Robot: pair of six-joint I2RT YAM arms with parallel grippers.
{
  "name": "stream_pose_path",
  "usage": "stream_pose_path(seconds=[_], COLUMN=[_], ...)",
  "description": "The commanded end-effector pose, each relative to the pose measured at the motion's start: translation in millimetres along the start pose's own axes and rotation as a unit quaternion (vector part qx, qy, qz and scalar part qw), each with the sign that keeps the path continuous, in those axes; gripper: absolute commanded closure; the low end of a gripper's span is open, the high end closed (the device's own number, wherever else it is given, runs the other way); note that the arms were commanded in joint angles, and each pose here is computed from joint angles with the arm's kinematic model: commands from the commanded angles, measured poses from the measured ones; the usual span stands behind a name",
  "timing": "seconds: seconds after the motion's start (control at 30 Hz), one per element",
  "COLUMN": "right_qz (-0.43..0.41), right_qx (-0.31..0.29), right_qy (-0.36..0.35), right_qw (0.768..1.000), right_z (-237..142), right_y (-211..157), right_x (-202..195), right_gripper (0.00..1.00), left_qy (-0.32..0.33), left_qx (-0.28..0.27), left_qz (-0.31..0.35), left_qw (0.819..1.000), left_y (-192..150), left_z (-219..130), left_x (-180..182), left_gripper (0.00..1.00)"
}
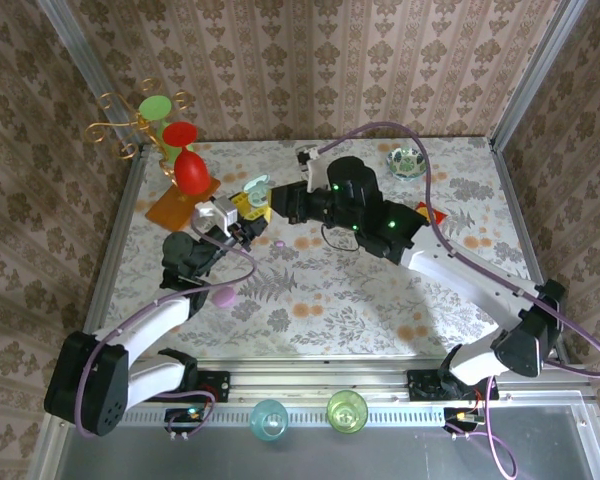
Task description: Insert the wireless bluetooth earbuds into the charging case
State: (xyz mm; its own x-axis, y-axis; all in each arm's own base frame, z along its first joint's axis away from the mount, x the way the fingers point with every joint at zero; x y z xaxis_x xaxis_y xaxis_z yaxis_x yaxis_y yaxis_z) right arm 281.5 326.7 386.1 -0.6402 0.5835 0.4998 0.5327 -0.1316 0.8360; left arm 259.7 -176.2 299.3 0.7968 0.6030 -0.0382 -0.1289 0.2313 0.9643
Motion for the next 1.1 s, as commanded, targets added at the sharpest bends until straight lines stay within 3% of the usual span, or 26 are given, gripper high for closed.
stream_pose_path(seconds=[0.0,0.6,1.07], right_qz=[-0.016,-0.023,-0.015], right_qx=[-0.037,0.0,0.031], right_qy=[-0.008,-0.032,-0.045], right_qw=[0.999,0.999,0.998], right_z=[6,51,64], right_y=[18,4,-14], right_x=[9,8,2], right_gripper=[0.82,0.83,0.82], left_qy=[0.021,0.051,0.067], left_qx=[-0.039,-0.041,-0.042], left_qz=[0.028,0.044,0.047], left_qw=[0.999,0.997,0.996], left_y=[13,11,13], left_z=[-3,-8,-12], left_x=[4,10,12], left_gripper=[0.77,0.76,0.76])
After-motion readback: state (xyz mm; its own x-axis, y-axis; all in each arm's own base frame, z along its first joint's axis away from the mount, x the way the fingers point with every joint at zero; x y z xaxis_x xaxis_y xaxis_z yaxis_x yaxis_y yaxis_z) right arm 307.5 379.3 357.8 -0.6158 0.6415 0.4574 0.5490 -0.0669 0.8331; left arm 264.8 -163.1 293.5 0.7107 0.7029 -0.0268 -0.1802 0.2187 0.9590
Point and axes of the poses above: each hand's point on the last joint's axis, 136 mm out from that joint toward the fingers, its own z axis out along the fingers, its own x axis along the line the jaws close on, y = z × x, the point moved 5 cm from there along -z, back along the fingers, and after that the axes turned 4 degrees about -z, right-handed, at the moved point
